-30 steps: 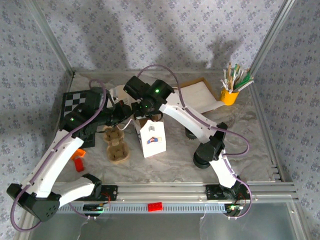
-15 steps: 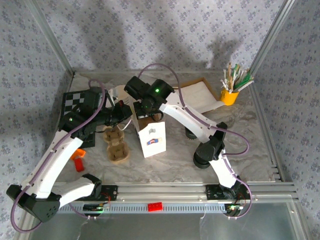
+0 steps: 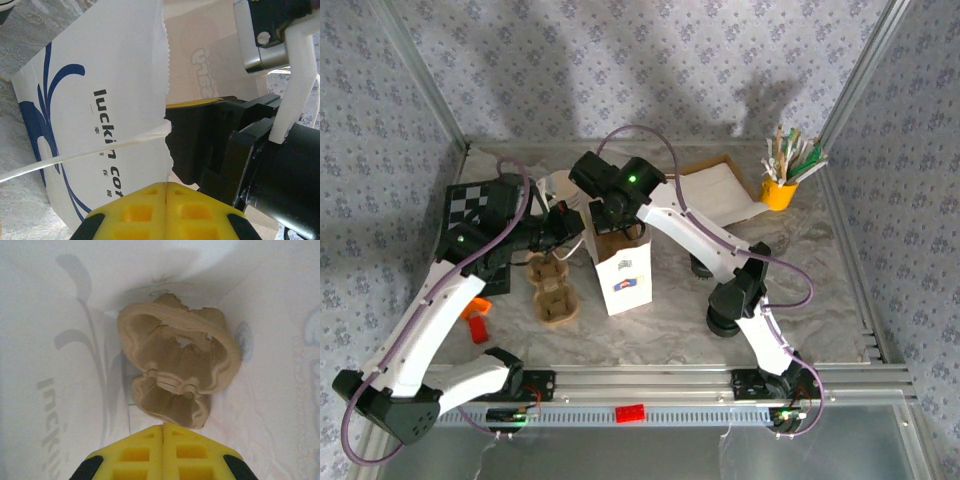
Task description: Pack the takeout coffee
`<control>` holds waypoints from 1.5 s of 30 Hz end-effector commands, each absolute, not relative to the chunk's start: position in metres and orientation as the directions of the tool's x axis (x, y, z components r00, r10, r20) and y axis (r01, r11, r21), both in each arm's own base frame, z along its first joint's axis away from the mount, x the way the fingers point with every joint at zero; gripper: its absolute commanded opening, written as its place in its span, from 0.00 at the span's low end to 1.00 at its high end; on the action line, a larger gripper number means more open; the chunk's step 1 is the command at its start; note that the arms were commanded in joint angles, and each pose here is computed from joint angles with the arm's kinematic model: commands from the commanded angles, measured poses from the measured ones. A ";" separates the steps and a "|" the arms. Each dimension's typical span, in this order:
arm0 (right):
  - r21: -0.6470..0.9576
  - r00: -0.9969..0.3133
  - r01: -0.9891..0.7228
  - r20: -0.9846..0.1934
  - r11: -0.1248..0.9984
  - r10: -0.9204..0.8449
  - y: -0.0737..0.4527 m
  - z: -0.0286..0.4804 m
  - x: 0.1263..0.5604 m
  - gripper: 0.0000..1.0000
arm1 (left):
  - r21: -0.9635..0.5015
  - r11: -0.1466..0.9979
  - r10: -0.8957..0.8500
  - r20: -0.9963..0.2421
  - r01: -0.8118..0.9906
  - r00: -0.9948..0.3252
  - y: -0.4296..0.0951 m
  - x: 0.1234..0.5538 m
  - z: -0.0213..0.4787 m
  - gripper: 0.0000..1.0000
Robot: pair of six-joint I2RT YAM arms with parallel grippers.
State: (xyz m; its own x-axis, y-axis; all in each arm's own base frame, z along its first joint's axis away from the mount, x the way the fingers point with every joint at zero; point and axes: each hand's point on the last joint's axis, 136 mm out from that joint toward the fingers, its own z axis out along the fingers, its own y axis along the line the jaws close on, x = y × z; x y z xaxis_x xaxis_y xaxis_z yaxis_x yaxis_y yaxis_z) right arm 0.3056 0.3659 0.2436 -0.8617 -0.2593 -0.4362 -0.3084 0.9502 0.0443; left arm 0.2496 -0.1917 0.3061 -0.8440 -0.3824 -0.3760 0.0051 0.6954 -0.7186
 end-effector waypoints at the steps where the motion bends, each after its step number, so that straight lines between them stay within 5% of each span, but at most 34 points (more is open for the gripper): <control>1: -0.044 -0.863 -0.308 -0.407 0.950 -0.298 0.355 0.231 0.305 0.00 | -0.733 0.680 -0.388 -0.399 0.034 -0.830 -0.190 0.247 0.324 0.00; 30: 0.015 -0.915 -0.328 -0.255 0.944 -0.314 0.368 0.185 0.283 0.00 | -0.710 0.705 -0.413 -0.422 0.010 -0.807 -0.181 0.252 0.320 0.00; 45: 0.010 -0.885 -0.270 -0.397 0.963 -0.244 0.367 0.185 0.324 0.00 | -0.721 0.693 -0.428 -0.415 0.004 -0.803 -0.182 0.255 0.319 0.00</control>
